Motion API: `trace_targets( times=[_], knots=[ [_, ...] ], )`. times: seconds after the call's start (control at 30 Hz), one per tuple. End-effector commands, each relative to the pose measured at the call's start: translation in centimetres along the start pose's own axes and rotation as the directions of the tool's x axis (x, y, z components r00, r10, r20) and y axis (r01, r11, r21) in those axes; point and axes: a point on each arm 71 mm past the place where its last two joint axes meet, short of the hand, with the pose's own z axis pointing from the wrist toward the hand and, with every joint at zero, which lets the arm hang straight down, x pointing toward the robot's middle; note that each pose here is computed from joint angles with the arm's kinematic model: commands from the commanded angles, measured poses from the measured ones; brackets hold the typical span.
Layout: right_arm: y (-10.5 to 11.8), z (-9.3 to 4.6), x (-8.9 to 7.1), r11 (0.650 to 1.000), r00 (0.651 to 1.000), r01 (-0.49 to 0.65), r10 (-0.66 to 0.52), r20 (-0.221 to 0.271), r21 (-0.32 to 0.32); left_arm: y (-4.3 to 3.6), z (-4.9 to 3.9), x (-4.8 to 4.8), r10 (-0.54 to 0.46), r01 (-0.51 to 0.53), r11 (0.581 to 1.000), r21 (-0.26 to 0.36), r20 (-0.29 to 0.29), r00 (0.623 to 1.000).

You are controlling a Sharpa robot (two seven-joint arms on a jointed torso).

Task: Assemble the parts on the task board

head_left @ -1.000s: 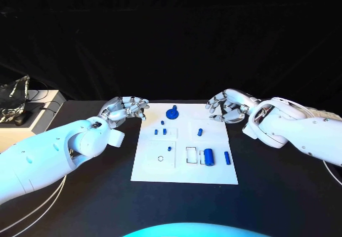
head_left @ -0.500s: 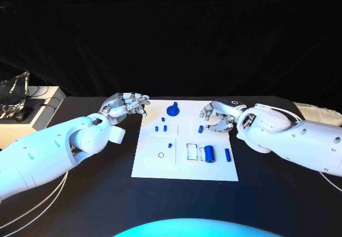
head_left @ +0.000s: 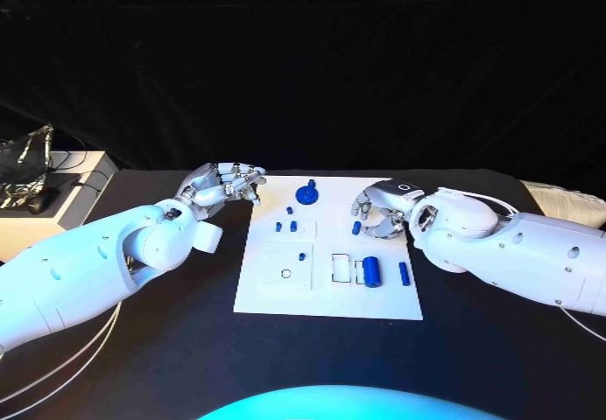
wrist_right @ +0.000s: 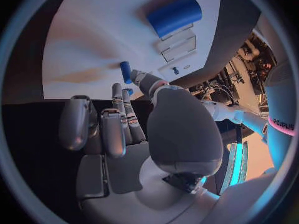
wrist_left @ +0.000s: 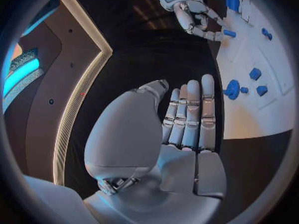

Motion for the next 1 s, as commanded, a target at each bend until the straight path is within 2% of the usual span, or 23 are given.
trace_targets(
  times=[0.03,0.33,1.0],
  knots=[
    [0.01,0.20,0.42,0.999,0.999,0.032,-0.031,-0.032,0.013,-0.09,0.04,0.17,-0.012,0.012,1.000,0.008,-0.012,1.000],
    [0.30,0.83,1.11,0.999,0.999,0.031,-0.030,-0.035,0.015,-0.09,0.03,0.16,-0.011,0.011,1.000,0.007,-0.010,1.000],
    [0.90,1.02,1.03,1.000,1.000,0.019,-0.019,0.016,0.008,-0.01,0.00,0.02,-0.009,0.009,1.000,-0.005,-0.006,1.000]
  ],
)
